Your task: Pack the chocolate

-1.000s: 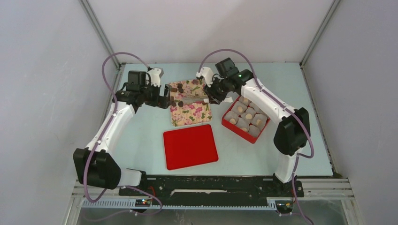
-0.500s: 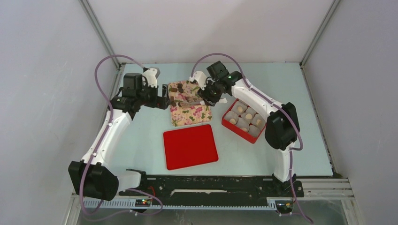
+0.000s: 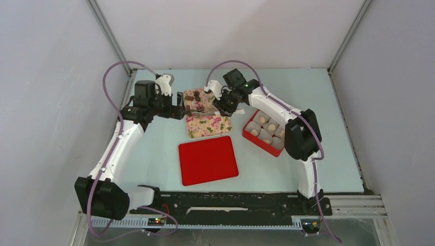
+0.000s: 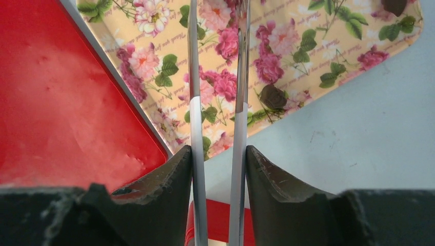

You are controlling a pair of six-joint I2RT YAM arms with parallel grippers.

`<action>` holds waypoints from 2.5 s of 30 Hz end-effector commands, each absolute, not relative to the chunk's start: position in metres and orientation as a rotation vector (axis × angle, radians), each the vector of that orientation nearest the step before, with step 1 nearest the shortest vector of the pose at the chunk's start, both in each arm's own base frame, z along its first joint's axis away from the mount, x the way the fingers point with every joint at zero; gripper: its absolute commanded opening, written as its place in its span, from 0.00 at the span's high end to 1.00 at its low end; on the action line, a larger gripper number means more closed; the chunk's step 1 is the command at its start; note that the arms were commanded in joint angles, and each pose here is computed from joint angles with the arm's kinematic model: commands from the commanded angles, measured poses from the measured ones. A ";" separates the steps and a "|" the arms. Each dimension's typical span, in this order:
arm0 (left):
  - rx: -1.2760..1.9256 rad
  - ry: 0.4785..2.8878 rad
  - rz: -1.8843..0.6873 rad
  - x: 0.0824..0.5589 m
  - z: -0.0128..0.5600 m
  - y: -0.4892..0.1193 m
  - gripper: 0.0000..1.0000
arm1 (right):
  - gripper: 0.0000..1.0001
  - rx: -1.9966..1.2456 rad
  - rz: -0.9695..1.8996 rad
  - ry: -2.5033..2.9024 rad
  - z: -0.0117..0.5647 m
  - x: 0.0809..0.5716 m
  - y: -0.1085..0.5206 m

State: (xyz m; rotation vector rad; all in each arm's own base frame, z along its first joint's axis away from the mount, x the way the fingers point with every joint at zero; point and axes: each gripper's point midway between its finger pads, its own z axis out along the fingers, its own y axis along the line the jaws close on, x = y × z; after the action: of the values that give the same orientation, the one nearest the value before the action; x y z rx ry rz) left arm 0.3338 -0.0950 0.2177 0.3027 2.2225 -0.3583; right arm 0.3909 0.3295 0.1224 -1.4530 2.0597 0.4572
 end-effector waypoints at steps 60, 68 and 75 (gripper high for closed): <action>0.377 2.222 -0.340 0.351 0.214 -0.103 0.02 | 0.67 -1.310 0.120 2.540 0.188 0.246 0.017; 0.373 2.215 -0.344 0.356 0.218 -0.105 0.02 | 0.63 -1.294 0.119 2.563 0.188 0.250 0.017; 0.369 2.224 -0.353 0.358 0.216 -0.107 0.02 | 0.61 -1.290 0.068 2.551 0.194 0.257 0.011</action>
State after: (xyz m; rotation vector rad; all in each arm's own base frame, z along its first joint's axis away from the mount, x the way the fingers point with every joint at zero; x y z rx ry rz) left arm 0.3426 -0.1004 0.1862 0.3586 2.3092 -0.3479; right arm 0.2451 0.0159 0.1795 -1.3219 2.5850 0.1358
